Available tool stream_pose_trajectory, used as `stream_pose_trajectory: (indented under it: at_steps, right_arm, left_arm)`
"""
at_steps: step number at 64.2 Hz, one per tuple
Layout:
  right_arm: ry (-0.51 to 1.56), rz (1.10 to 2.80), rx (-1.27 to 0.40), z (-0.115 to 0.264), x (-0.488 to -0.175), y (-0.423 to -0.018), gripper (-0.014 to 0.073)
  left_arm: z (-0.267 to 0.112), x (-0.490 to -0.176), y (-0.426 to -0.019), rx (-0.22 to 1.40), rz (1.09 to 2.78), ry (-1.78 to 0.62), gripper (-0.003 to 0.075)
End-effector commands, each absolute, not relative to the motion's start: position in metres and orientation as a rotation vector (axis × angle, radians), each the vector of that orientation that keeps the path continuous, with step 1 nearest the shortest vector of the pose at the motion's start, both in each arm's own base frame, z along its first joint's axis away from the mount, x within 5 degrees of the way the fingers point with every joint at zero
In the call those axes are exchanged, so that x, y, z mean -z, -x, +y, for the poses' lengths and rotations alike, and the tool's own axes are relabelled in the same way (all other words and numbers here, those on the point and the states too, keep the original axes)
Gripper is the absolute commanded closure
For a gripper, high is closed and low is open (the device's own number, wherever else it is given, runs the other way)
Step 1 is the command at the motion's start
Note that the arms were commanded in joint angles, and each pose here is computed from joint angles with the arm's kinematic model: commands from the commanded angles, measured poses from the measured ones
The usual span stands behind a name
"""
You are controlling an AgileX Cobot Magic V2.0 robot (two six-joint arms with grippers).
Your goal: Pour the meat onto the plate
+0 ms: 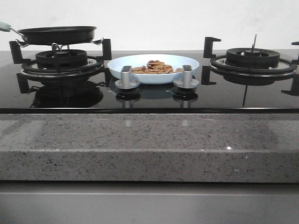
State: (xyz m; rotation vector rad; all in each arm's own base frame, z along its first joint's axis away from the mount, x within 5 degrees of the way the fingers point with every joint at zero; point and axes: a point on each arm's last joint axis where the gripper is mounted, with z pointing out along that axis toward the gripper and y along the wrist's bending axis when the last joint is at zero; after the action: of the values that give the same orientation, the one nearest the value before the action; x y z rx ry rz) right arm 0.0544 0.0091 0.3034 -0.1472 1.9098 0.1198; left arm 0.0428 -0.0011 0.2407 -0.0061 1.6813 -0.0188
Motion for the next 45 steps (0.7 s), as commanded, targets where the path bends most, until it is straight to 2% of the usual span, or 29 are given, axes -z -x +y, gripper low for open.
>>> stream_pose_trajectory:
  at_steps: [1, 14, 25, 45]
  right_arm:
    - [0.141, 1.810, -0.112, 0.009, -0.319, -0.056, 0.0654]
    - [0.141, 1.810, -0.112, 0.009, -0.319, -0.057, 0.0654]
    - [0.141, 1.810, -0.112, 0.009, -0.319, -0.057, 0.0654]
    - [0.141, 1.810, -0.112, 0.009, -0.319, -0.057, 0.0654]
  left_arm:
    - [-0.001, -0.244, -0.043, 0.026, 1.597, 0.023, 0.0741]
    - [-0.002, -0.218, -0.050, 0.047, 1.624, 0.010, 0.0741]
    - [-0.001, -0.202, -0.055, 0.046, 1.573, 0.020, 0.0741]
    - [-0.001, -0.204, -0.055, 0.065, 1.552, 0.037, 0.0741]
